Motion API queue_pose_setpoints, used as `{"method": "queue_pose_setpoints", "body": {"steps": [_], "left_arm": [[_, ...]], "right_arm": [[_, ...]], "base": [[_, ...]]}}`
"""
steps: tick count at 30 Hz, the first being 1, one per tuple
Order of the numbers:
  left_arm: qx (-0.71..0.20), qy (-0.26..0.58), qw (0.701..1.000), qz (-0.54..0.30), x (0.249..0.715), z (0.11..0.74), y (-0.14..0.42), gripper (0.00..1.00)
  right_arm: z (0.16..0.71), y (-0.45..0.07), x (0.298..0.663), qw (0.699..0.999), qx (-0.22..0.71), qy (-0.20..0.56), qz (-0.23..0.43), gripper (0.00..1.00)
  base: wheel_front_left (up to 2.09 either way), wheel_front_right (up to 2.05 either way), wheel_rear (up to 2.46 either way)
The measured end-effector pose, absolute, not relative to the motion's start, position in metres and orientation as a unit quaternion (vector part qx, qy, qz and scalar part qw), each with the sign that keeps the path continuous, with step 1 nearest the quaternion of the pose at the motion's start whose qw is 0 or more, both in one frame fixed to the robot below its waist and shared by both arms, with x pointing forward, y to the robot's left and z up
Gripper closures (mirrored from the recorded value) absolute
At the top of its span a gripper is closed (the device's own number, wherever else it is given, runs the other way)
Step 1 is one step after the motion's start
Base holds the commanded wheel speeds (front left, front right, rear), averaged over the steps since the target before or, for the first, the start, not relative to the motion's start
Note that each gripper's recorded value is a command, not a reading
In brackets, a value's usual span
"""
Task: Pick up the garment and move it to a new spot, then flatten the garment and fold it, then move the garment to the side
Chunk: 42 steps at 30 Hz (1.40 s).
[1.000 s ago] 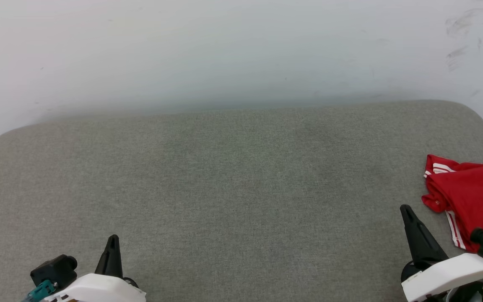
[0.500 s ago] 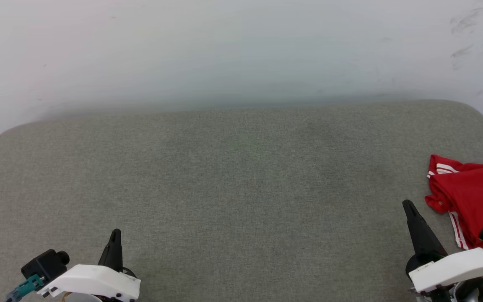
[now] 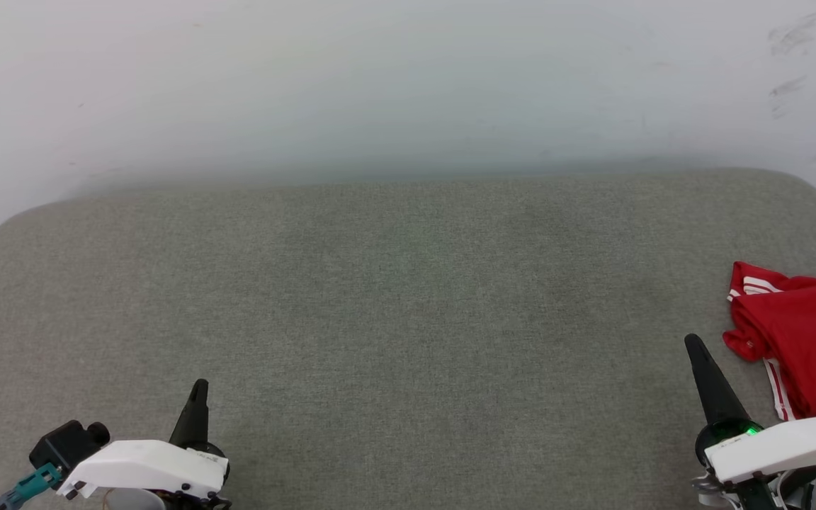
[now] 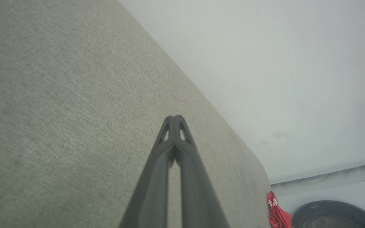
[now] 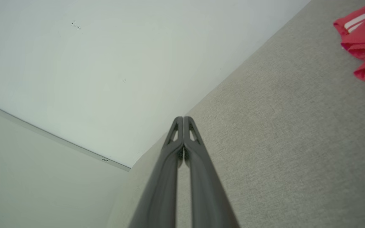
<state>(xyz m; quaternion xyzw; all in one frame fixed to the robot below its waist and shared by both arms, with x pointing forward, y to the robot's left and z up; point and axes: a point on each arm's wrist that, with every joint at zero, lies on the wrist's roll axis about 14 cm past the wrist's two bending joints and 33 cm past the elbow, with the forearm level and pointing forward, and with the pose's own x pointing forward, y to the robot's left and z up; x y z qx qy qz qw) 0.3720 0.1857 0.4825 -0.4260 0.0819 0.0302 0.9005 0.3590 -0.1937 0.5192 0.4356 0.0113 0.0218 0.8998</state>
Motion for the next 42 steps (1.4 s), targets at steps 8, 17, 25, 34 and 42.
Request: {"method": "queue_pose_setpoints", "body": {"steps": [8, 17, 25, 34, 42], "left_arm": [[-0.471, 0.079, 0.878, 0.028, 0.375, 0.484, 0.185, 1.00], [-0.529, 0.071, 0.845, 0.025, 0.378, 0.487, 0.186, 1.00], [-0.562, 0.064, 0.824, 0.022, 0.380, 0.489, 0.188, 1.00], [-0.598, 0.052, 0.800, 0.018, 0.382, 0.493, 0.189, 1.00], [-0.625, 0.043, 0.779, 0.015, 0.383, 0.495, 0.192, 1.00]], "right_arm": [[0.518, -0.195, 0.363, 0.879, 0.477, 0.011, 0.019, 1.00], [0.516, -0.196, 0.369, 0.847, 0.532, 0.008, 0.016, 1.00], [0.514, -0.197, 0.371, 0.825, 0.565, 0.008, 0.012, 1.00], [0.512, -0.198, 0.375, 0.802, 0.597, 0.007, 0.010, 1.00], [0.509, -0.199, 0.377, 0.781, 0.624, 0.008, 0.004, 1.00]], "base": [[0.00, 0.00, 0.00], [0.00, 0.00, 0.00], [0.00, 0.00, 0.00], [0.00, 0.00, 0.00], [0.00, 0.00, 0.00]]}}
